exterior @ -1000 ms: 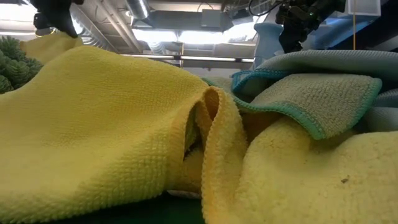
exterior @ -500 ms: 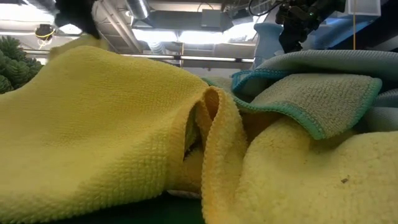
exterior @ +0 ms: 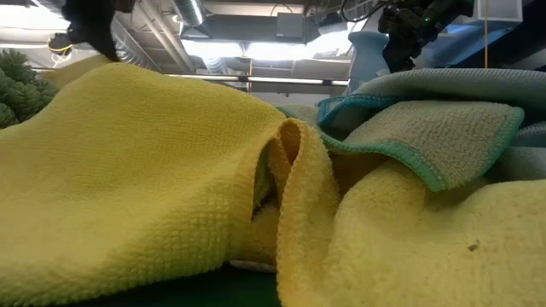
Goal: Sort microfiber towel by color & place in baskets
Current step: Put the yellow microfiber towel into the bottom left transparent bin, then put the pink microfiber towel into the white bin
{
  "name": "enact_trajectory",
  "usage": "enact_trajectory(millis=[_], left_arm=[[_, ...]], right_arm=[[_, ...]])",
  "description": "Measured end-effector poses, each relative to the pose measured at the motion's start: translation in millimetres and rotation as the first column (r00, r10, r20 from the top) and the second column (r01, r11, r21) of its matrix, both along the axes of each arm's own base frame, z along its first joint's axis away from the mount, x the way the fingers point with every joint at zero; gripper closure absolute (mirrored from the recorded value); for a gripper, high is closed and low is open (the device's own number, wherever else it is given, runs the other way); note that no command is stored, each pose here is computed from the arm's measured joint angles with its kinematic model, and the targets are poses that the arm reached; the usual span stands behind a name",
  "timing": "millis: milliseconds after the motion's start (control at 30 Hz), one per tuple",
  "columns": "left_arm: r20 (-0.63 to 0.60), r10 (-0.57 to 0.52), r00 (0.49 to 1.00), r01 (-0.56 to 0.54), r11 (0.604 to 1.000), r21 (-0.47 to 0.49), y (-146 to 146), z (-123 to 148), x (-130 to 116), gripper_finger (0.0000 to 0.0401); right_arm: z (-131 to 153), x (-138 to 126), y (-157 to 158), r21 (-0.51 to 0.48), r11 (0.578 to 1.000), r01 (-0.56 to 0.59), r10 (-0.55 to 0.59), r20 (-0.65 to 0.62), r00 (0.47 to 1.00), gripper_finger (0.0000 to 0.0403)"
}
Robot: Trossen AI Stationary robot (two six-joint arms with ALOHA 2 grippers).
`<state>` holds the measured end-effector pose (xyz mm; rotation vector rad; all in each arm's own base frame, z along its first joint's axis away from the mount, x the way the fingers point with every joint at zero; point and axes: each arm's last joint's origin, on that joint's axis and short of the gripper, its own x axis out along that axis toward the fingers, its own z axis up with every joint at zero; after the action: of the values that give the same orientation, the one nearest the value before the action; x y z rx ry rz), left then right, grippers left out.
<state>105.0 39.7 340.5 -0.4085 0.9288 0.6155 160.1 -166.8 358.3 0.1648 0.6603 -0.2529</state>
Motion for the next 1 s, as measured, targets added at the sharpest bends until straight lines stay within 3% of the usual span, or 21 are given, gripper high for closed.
enact_trajectory(millis=[233,567,1000], left_arm=[[-0.114,-0.007,0.993,0.001,0.999,-0.053,-2.4,-6.4,-5.9,0.0401],[-0.110,-0.027,0.994,0.017,0.996,-0.089,-3.2,-7.1,-5.0,0.0396],[-0.094,-0.012,0.995,0.002,0.994,-0.109,-3.5,-6.8,-4.3,0.0289]], right_arm=[[0.0,0.0,0.0,0.000,1.000,0.000,0.000,0.000,1.000,0.0187],[0.0,-0.1,0.0,0.001,1.000,0.000,0.000,0.000,1.000,0.0187],[0.0,0.0,0.1,0.001,1.000,-0.001,0.001,0.001,1.000,0.0187]])
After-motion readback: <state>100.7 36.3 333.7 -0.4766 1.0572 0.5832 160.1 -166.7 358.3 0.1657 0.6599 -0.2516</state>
